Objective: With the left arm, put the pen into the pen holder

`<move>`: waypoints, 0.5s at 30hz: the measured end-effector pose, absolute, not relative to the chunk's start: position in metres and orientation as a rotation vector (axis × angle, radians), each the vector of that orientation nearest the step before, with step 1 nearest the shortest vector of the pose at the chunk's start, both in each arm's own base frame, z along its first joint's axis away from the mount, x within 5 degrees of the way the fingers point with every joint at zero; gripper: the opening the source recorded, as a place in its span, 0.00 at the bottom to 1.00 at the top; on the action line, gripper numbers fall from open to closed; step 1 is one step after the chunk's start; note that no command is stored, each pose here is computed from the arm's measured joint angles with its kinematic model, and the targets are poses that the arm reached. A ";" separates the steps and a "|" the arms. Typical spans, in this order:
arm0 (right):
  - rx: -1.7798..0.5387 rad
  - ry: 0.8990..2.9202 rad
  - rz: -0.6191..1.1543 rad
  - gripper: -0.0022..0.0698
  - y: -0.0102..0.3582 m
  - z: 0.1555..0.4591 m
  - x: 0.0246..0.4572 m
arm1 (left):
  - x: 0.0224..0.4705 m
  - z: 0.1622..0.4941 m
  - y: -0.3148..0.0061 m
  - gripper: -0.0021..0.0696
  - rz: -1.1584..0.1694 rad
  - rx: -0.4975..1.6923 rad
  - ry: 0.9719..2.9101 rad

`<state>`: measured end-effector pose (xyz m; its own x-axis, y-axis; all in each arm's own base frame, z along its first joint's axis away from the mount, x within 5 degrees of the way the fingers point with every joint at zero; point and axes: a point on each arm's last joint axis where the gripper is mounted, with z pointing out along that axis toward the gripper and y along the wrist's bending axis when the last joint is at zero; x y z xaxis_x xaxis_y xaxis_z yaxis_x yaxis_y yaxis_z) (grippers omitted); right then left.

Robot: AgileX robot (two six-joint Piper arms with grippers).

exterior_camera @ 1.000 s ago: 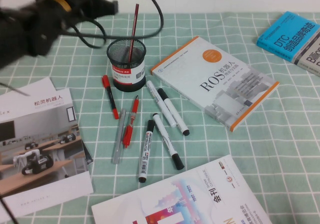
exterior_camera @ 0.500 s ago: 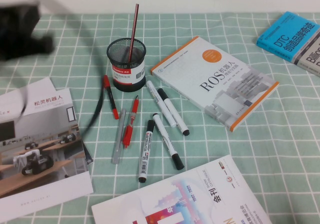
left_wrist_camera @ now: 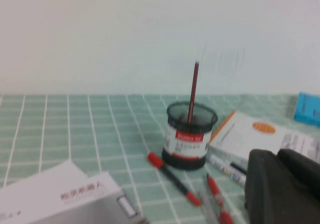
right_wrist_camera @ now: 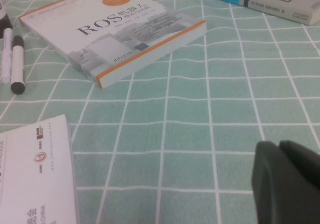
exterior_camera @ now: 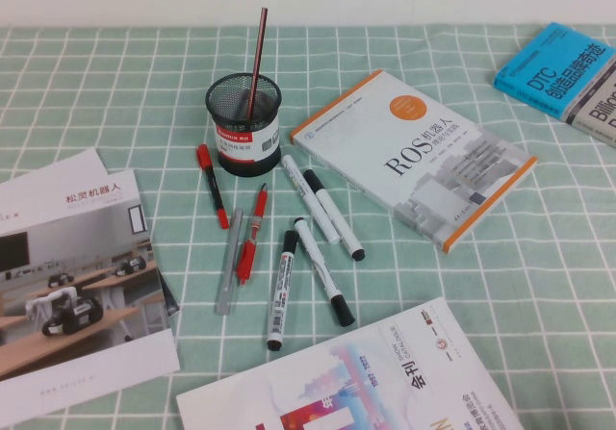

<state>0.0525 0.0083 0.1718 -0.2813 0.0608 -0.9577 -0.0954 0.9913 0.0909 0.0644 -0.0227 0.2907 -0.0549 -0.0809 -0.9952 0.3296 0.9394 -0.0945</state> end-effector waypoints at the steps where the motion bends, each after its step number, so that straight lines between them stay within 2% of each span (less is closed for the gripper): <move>1: -0.025 1.850 0.151 0.00 0.008 0.172 0.053 | 0.062 0.287 -0.022 0.03 -0.326 0.204 1.609; 9: -0.025 1.850 0.151 0.00 0.008 0.172 0.053 | 0.059 0.266 -0.016 0.03 -0.192 0.274 1.805; 15: -0.025 1.850 0.151 0.00 0.008 0.172 0.053 | 0.058 0.265 -0.015 0.03 -0.231 0.217 1.829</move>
